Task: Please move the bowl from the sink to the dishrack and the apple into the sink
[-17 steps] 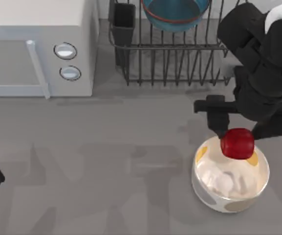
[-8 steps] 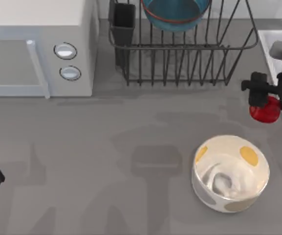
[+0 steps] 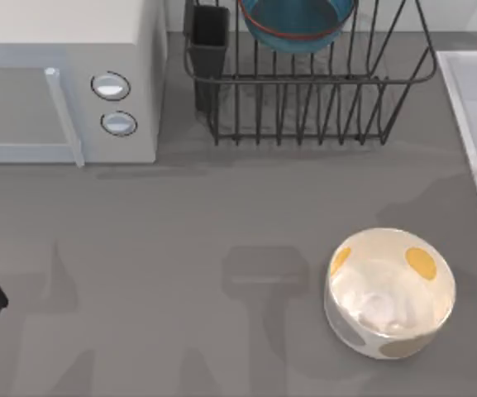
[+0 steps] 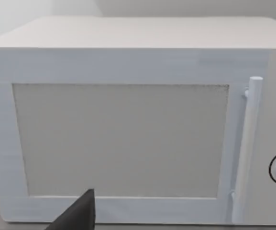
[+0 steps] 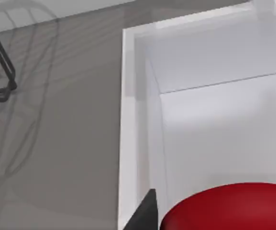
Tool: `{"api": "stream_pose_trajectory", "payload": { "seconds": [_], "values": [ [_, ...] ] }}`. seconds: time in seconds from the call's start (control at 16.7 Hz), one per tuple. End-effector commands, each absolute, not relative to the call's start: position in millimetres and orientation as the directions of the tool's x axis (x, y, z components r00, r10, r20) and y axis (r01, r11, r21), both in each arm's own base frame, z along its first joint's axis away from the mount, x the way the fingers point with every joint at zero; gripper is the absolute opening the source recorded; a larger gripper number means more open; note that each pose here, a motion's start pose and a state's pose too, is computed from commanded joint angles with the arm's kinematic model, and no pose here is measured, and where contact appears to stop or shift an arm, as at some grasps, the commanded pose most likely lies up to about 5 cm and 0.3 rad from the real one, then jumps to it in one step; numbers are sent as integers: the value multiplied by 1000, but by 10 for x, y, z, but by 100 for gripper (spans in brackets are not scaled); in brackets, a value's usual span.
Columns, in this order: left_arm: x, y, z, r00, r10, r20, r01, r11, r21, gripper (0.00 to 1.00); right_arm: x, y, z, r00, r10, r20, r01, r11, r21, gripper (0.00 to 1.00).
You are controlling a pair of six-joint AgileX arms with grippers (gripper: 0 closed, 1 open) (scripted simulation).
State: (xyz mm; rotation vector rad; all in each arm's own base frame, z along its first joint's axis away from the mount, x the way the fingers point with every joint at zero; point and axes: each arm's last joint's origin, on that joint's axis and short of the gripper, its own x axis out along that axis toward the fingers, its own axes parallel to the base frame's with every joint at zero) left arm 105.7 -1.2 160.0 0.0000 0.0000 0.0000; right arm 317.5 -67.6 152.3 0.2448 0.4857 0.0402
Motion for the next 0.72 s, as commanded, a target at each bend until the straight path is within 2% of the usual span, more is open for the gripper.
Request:
{"api": "stream_pose_trajectory", "payload": {
  "seconds": [0.18,0.42,0.54,0.72],
  "values": [
    [1057,-12,1600,1000,0,0,0,1000,0,100,2982,-1014,1672,957,42,-287,10,984,176,0],
    [1057,-12,1600,1000,0,0,0,1000,0,100,2753,-1284,1951,996,-2,-86,7,998,59,0],
    [1057,-12,1600,1000,0,0,0,1000,0,100,2689,-1347,2056,1000,-9,-20,9,1000,14,0],
    [1057,-12,1600,1000,0,0,0,1000,0,100,2672,-1364,2090,1000,-10,0,10,1000,0,0]
  ]
}}
